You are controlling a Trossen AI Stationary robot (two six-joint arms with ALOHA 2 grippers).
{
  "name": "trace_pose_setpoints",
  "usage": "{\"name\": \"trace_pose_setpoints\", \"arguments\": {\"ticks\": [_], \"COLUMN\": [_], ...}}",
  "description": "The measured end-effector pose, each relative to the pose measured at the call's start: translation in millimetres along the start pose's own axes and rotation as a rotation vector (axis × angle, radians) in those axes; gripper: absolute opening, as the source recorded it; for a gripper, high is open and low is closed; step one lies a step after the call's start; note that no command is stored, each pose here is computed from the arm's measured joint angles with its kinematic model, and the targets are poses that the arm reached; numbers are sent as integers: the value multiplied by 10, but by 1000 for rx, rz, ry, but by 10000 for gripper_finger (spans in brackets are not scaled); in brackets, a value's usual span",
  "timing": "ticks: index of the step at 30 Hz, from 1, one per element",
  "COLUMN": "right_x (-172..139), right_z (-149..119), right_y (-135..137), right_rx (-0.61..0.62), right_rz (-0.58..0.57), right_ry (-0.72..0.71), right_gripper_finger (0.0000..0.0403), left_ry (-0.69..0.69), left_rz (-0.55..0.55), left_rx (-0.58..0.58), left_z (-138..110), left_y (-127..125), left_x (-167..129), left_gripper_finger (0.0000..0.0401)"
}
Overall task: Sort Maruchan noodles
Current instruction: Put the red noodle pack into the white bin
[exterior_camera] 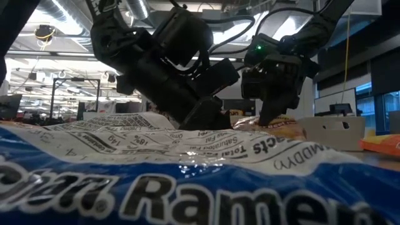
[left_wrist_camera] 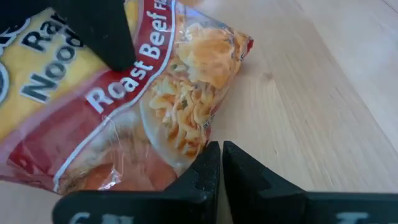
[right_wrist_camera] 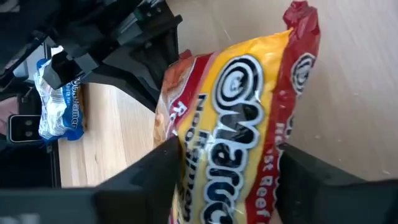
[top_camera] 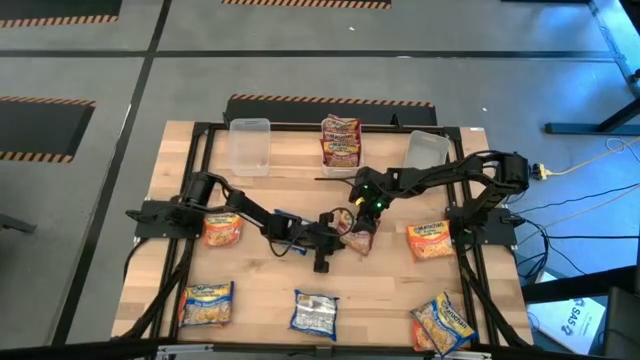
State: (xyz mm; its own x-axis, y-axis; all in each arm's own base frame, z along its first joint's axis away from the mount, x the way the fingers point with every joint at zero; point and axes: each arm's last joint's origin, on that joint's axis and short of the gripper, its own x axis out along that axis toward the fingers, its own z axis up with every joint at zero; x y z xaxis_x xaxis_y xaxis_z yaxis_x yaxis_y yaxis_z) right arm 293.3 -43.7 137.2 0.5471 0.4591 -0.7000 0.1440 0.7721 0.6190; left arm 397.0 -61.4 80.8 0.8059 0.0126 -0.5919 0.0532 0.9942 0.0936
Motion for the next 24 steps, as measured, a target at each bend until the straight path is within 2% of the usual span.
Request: {"name": "trace_pose_setpoints", "arguments": {"ticks": [5,10,13,19,21,24], "right_x": [-11,-13,-33,-121,-192,-322], "right_z": [22,41,111,261,316,457], "right_y": [19,25,60,171,231,346], "right_rx": [-24,-44,-65,-120,-138,-196], "right_rz": [18,3,1,-9,-41,-121], "right_ry": [-11,-6,-26,-27,-15,-27], "right_gripper_finger": [118,75,60,50,50,49], "left_ry": [13,67,70,170,187,199], "left_rz": [-8,-16,-20,1,18,41], "left_rx": [4,23,32,73,88,102], "left_z": [47,144,276,428,485,434], "left_y": [-1,-37,-51,-79,-87,-98], "left_x": [-66,-249,-414,-852,-1033,-1297], "left_gripper_finger": [16,16,16,16,16,16]}}
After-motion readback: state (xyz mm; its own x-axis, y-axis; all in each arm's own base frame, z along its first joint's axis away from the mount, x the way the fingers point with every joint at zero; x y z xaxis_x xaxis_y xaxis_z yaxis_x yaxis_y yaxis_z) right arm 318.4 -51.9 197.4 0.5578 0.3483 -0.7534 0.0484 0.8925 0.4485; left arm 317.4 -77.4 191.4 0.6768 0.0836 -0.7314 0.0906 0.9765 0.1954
